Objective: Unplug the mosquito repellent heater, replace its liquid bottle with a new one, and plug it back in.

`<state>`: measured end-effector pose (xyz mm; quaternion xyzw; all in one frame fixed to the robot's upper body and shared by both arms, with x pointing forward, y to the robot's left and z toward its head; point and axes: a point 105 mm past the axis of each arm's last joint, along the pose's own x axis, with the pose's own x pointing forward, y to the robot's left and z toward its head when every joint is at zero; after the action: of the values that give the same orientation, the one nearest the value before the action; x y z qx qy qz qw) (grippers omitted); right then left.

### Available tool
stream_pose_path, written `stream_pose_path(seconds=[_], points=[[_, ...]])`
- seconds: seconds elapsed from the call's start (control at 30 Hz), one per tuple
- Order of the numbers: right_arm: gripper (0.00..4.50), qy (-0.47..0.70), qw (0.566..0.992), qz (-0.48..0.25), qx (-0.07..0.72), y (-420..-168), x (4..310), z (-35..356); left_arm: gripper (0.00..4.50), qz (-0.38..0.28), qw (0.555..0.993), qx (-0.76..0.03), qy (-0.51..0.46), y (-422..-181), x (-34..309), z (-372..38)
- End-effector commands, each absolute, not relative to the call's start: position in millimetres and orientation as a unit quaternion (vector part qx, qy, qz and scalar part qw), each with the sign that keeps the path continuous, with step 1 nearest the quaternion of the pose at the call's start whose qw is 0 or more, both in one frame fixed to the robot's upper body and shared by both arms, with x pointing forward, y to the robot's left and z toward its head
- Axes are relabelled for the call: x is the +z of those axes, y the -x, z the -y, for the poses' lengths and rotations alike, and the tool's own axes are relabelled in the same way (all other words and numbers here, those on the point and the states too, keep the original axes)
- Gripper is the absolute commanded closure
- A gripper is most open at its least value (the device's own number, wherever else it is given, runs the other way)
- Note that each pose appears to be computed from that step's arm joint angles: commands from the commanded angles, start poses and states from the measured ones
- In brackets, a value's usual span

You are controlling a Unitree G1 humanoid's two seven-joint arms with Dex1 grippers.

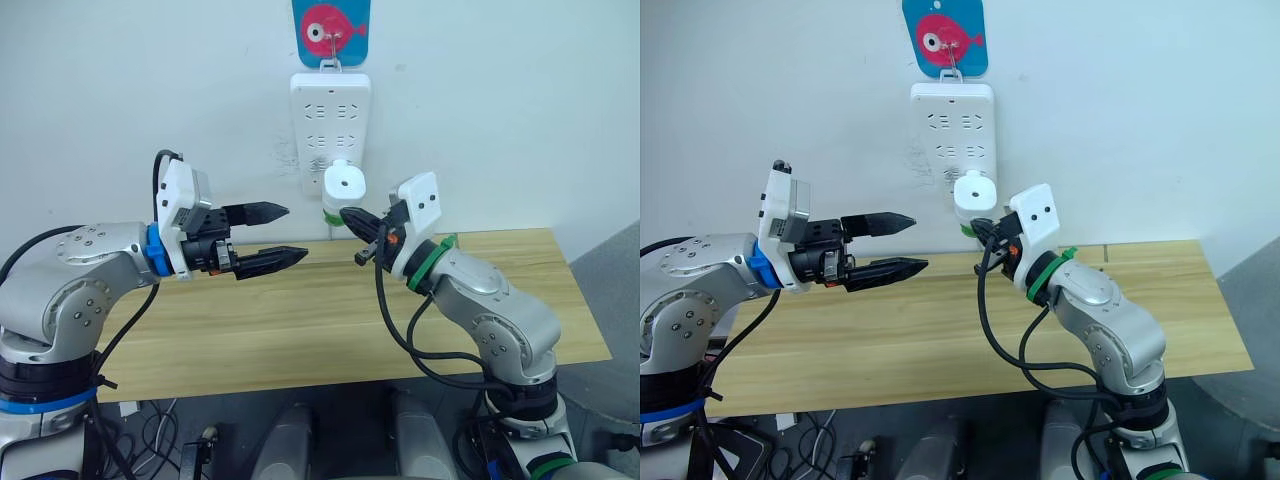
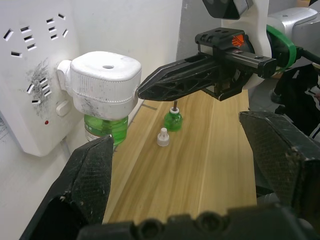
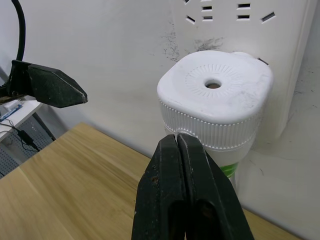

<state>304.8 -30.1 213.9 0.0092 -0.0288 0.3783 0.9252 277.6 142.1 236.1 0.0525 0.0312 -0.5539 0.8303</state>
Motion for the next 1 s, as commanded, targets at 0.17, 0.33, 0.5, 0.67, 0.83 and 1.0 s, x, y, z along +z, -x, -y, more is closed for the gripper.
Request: stream_pose_path(seconds=[0.17,0.33,0.5,0.67,0.83,1.0], points=[[4.45,-0.004,0.942,0.068,0.329,-316.0,230.0,43.6,0.0,0.008,0.823,-0.565,-0.062,-273.2,253.0,-134.2],[4.45,-0.011,0.948,0.074,0.308,-321.5,232.7,49.6,0.0,0.05,0.827,-0.558,-0.045,-278.0,267.6,-131.6],[4.45,-0.01,0.95,0.078,0.302,-323.6,233.9,50.3,0.0,0.065,0.832,-0.548,-0.047,-283.4,272.6,-129.4],[4.45,-0.007,0.953,0.09,0.289,-327.1,237.8,51.3,0.0,0.055,0.831,-0.552,-0.053,-282.2,267.9,-129.6],[4.45,-0.004,0.956,0.096,0.276,-329.9,240.0,53.6,0.0,0.053,0.83,-0.552,-0.055,-282.0,267.5,-129.8],[4.45,0.04,0.965,0.101,0.238,-337.1,239.9,62.5,0.0,0.052,0.83,-0.553,-0.055,-282.2,266.8,-129.1]])
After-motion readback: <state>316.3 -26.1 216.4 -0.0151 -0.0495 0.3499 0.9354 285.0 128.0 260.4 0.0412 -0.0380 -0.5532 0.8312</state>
